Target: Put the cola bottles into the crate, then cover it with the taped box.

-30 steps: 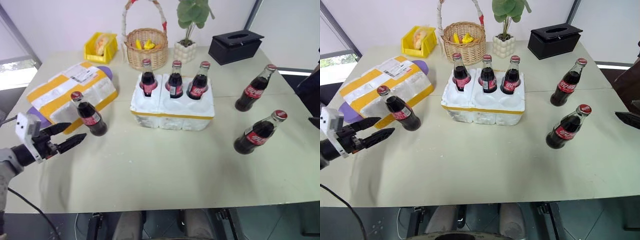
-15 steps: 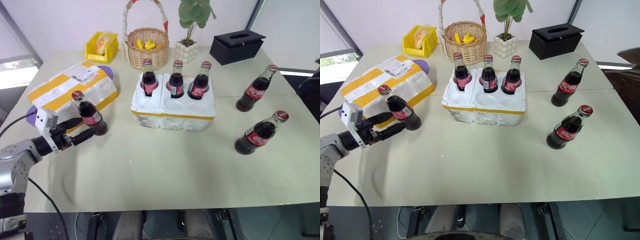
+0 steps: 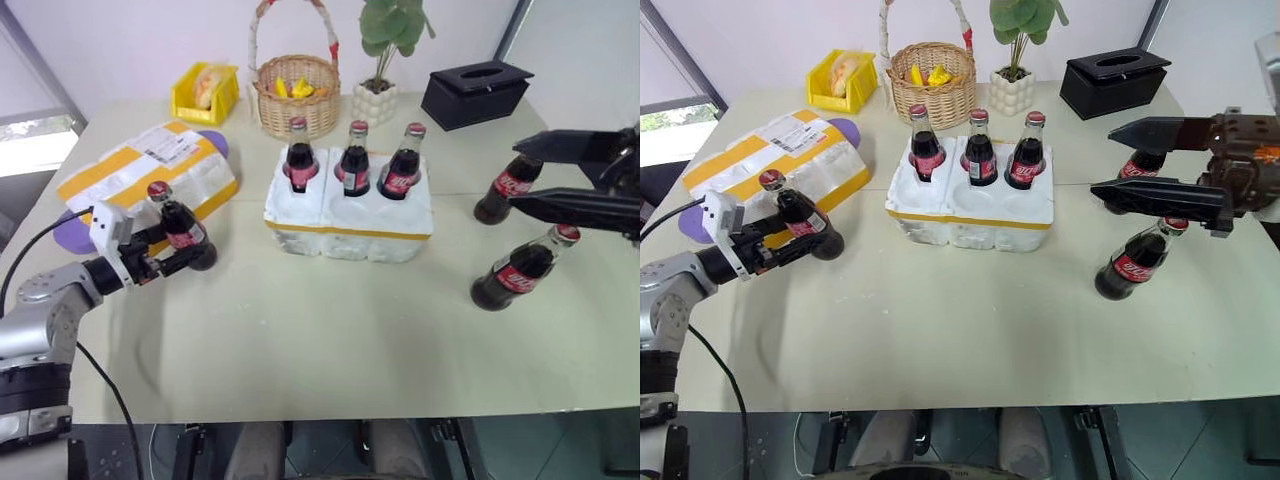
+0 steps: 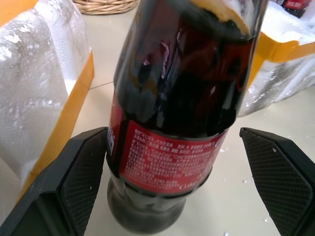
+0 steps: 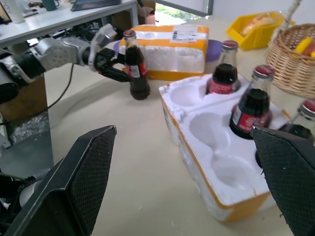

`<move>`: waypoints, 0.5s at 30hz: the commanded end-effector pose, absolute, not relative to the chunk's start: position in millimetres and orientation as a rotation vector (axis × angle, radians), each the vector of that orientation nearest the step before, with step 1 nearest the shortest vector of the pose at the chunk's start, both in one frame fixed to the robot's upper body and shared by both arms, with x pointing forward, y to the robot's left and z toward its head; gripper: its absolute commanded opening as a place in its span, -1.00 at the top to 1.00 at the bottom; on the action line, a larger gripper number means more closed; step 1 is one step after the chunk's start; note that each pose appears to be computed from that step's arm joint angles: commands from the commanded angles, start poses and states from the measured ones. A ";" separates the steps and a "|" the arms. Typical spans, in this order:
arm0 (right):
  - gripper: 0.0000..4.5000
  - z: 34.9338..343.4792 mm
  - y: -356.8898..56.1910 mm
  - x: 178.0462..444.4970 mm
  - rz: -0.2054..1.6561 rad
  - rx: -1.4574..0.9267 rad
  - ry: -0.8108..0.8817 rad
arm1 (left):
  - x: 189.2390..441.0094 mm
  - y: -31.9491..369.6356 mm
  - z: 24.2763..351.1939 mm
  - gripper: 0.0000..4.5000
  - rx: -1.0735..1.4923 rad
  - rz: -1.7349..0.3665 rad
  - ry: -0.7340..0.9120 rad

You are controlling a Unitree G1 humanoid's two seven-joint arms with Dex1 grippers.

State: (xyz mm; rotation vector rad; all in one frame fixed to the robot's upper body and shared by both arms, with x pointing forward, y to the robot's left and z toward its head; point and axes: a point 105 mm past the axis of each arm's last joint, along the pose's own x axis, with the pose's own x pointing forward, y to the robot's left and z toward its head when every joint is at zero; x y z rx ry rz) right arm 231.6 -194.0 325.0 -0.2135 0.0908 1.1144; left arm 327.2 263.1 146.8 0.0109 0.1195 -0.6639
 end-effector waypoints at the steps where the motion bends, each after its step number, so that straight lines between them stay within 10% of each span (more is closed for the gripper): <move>1: -1.00 330.2 -182.6 226.7 1.150 -0.224 0.047 | 335.1 262.3 157.3 -0.97 0.026 -0.657 0.073; 7: -1.00 326.5 -178.4 227.4 1.154 -0.207 0.045 | 341.8 249.1 155.3 -0.97 -0.002 -0.701 0.059; 11: -1.00 323.5 -178.3 227.8 1.143 -0.206 0.050 | 339.6 247.5 156.3 -0.25 -0.019 -0.721 0.061; 15: -1.00 321.2 -179.7 227.4 1.136 -0.196 0.051 | 340.4 253.3 161.3 -0.25 -0.018 -0.698 0.064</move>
